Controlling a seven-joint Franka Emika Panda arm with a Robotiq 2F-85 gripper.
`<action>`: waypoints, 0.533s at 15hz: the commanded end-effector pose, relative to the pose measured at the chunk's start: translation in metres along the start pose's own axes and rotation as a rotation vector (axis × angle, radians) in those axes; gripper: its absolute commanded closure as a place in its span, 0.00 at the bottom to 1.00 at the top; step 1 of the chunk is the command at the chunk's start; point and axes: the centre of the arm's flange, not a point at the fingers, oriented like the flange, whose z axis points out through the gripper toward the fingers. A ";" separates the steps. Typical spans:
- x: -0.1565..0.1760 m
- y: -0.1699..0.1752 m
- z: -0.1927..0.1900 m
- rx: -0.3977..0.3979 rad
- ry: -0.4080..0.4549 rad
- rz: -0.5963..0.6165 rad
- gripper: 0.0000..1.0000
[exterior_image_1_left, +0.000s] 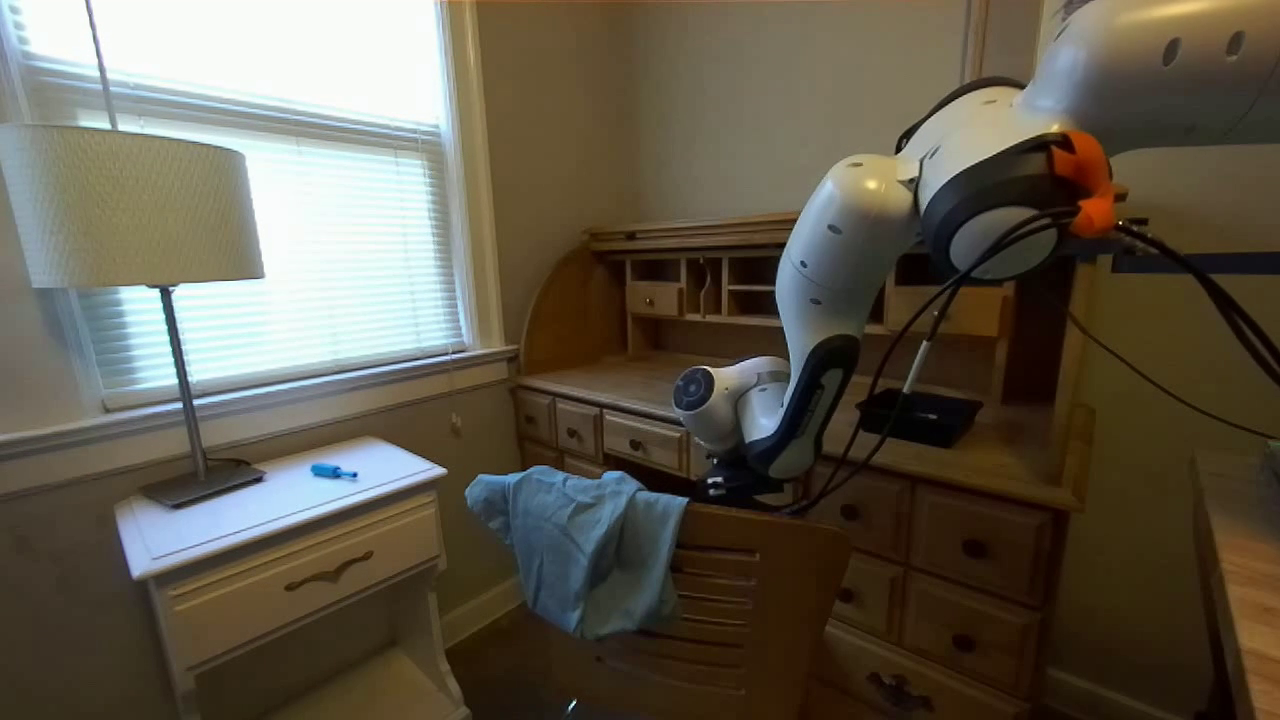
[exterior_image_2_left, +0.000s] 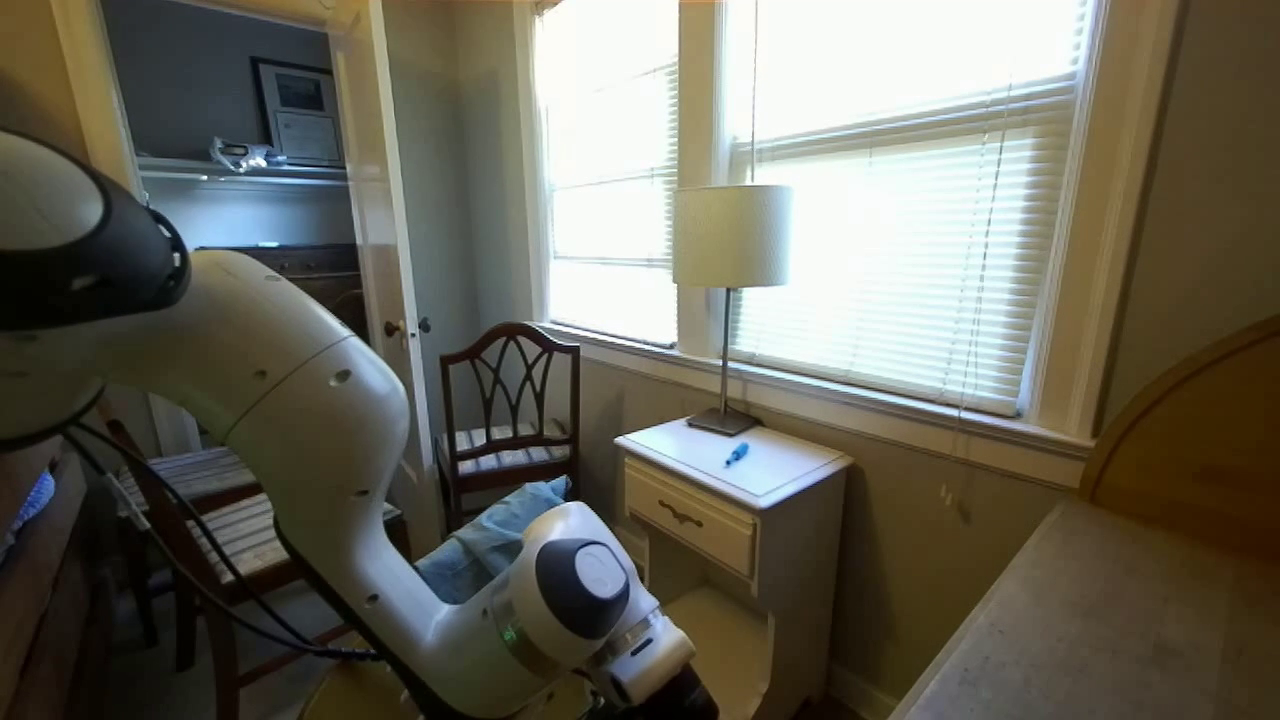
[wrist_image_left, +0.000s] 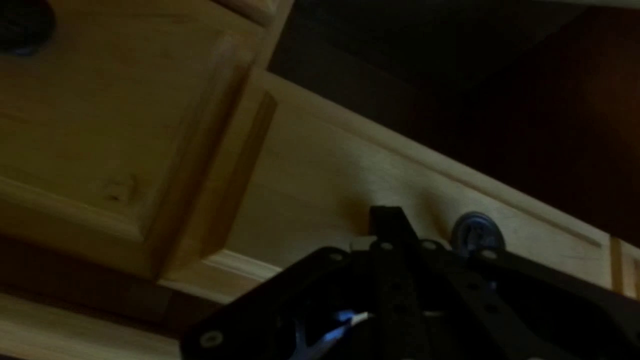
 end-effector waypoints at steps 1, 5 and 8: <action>0.002 0.025 0.007 -0.168 -0.055 0.003 1.00; 0.020 0.024 -0.019 -0.042 -0.064 -0.111 1.00; 0.038 0.025 -0.037 0.133 0.007 -0.196 1.00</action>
